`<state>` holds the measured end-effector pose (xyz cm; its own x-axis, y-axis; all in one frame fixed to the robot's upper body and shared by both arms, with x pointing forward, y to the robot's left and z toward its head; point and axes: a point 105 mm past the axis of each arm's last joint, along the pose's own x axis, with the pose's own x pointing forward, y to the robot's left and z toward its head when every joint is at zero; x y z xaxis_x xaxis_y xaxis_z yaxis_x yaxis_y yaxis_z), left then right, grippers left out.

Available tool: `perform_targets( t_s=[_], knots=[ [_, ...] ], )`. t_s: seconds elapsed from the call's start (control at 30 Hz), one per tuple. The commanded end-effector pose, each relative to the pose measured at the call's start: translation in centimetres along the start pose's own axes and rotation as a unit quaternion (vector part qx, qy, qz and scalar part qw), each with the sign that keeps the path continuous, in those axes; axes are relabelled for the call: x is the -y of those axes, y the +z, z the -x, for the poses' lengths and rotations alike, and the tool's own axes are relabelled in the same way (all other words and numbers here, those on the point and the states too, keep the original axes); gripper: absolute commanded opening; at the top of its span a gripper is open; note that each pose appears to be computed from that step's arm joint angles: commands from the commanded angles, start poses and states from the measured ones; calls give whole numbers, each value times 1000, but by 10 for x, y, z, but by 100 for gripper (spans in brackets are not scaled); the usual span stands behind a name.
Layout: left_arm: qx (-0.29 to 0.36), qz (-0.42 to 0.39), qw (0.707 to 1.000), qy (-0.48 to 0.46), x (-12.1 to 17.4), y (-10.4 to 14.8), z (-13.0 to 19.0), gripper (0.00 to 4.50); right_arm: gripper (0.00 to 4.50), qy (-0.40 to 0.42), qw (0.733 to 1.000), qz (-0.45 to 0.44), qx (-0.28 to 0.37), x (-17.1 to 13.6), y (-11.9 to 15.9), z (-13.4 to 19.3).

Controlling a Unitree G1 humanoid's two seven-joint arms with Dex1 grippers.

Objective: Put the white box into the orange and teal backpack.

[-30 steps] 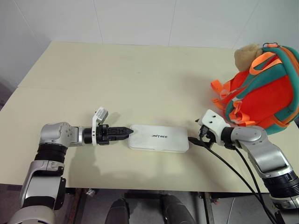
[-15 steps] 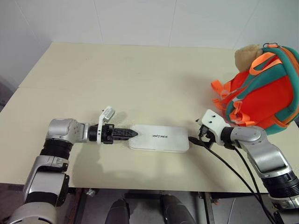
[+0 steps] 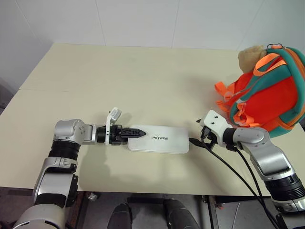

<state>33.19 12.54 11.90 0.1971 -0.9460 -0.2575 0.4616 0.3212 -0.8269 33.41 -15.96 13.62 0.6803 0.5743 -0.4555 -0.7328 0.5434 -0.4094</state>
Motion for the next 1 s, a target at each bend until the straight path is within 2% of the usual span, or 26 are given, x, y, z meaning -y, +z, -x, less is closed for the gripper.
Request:
perform_targets(
  t_s=[0.03,0.1,0.2,0.4,0.53,0.63,0.73,0.87,1.0],
  knots=[
    [-8,10,1000,-7,1,-4,-1,259,450,-9,1000,17,22,6,13,5],
    [-2,11,1000,-20,7,-1,0,194,450,-10,1000,17,22,6,12,6],
    [16,11,999,-39,18,8,3,134,450,-17,999,16,22,9,12,10],
    [85,2,994,-75,37,33,17,131,450,-70,996,-14,44,27,19,21],
    [122,-9,987,-109,57,43,28,131,450,-149,980,-77,111,47,37,32],
    [138,-9,983,-124,65,44,35,131,450,-201,958,-118,165,56,48,47],
    [152,-4,980,-128,67,43,41,131,450,-273,917,-171,236,65,54,73],
    [161,-3,978,-134,69,42,39,131,450,-326,897,-179,238,53,39,86],
    [162,-2,977,-136,70,44,34,131,450,-360,873,-208,254,55,34,96]
  ],
)
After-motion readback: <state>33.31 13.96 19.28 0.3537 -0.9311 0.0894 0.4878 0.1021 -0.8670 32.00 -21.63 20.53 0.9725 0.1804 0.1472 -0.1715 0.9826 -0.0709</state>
